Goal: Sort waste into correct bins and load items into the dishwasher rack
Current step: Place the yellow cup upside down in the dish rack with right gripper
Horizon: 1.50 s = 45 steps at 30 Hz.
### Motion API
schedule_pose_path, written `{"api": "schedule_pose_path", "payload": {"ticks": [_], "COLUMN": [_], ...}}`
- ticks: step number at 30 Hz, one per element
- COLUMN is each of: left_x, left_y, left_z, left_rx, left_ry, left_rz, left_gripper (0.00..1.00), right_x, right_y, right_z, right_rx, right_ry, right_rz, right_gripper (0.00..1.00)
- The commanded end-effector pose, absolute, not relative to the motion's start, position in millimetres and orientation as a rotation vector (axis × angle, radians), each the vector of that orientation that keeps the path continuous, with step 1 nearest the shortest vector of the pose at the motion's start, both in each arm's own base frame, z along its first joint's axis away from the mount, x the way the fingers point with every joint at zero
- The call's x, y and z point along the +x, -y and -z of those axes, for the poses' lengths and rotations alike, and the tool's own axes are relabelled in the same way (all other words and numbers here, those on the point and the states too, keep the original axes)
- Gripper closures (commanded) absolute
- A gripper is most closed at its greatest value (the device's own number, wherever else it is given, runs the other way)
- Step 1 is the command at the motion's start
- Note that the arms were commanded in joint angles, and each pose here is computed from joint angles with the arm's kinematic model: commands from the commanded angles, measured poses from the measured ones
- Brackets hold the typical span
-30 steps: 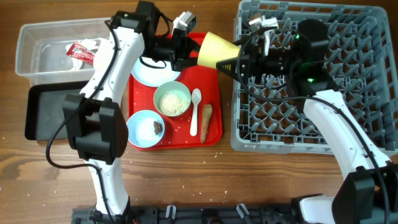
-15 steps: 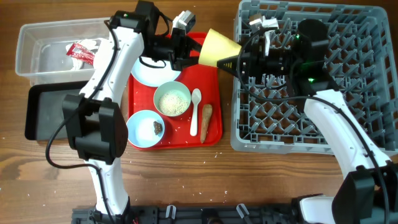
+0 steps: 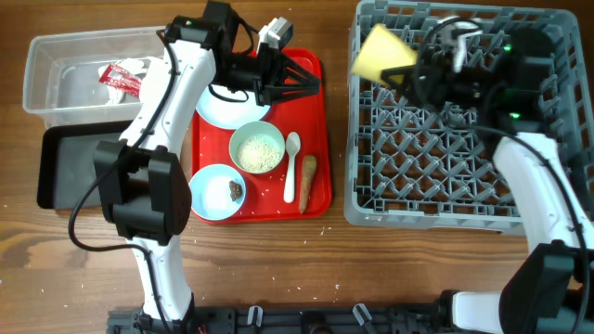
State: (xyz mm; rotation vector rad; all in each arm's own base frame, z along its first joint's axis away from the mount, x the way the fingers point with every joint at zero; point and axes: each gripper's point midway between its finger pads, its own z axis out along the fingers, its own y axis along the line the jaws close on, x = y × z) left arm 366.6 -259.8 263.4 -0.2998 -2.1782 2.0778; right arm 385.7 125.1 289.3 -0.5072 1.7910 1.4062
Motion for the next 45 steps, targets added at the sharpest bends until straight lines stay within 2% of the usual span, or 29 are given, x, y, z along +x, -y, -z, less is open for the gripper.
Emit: {"api": "schedule_pose_path", "payload": {"ticks": [1, 4, 7, 11, 15, 22, 32, 36, 37, 38, 39, 41, 42, 45], "left_x": [371, 385, 395, 413, 436, 448, 449, 449, 449, 449, 449, 449, 449, 452], "left_y": [258, 250, 244, 226, 184, 151, 150, 150, 150, 150, 150, 150, 150, 147], "left_z": [-244, -214, -199, -172, -139, -126, -125, -125, -126, -126, -126, -125, -126, -133], "left_rx": [-0.384, -0.441, -0.468, -0.477, -0.290, -0.221, -0.221, -0.221, -0.221, -0.221, -0.221, -0.221, -0.222, -0.220], "left_ry": [2.389, 2.614, 2.734, 2.946, 3.189, 3.311, 3.318, 3.318, 3.318, 3.318, 3.318, 3.318, 3.318, 3.336], "left_rz": [-1.922, -1.720, -1.604, -1.340, -0.860, -0.522, -0.509, -0.509, -0.510, -0.510, -0.510, -0.510, -0.510, -0.517], "left_gripper": [0.86, 0.81, 0.82, 0.80, 0.78, 0.70, 0.66, 0.57, 0.56, 0.53, 0.52, 0.48, 0.44, 0.38], "right_x": [403, 405, 389, 347, 295, 238, 239, 235, 235, 237, 238, 244, 248, 272], "right_y": [-101, -80, -63, -41, -20, -25, -56, -57, -57, -57, -57, -58, -58, -61], "right_z": [-268, -243, -240, -252, -249, -200, -133, -111, -109, -107, -106, -105, -107, -128], "right_rx": [-0.294, -0.123, -0.032, 0.086, 0.208, 0.365, 0.244, 0.256, 0.259, 0.258, 0.258, 0.255, 0.274, 0.283], "right_ry": [-1.919, -2.088, -2.189, -2.308, -2.487, -2.870, -3.222, -3.311, -3.323, -3.323, -3.319, -3.293, -3.275, -3.182], "right_rz": [-1.295, -1.017, -0.805, -0.531, -0.290, -0.274, -0.240, -0.218, -0.215, -0.215, -0.217, -0.223, -0.226, -0.249], "right_gripper": [0.58, 0.57, 0.57, 0.59, 0.59, 0.57, 0.54, 0.53, 0.50, 0.36, 0.28, 0.07, 0.03, 0.02]}}
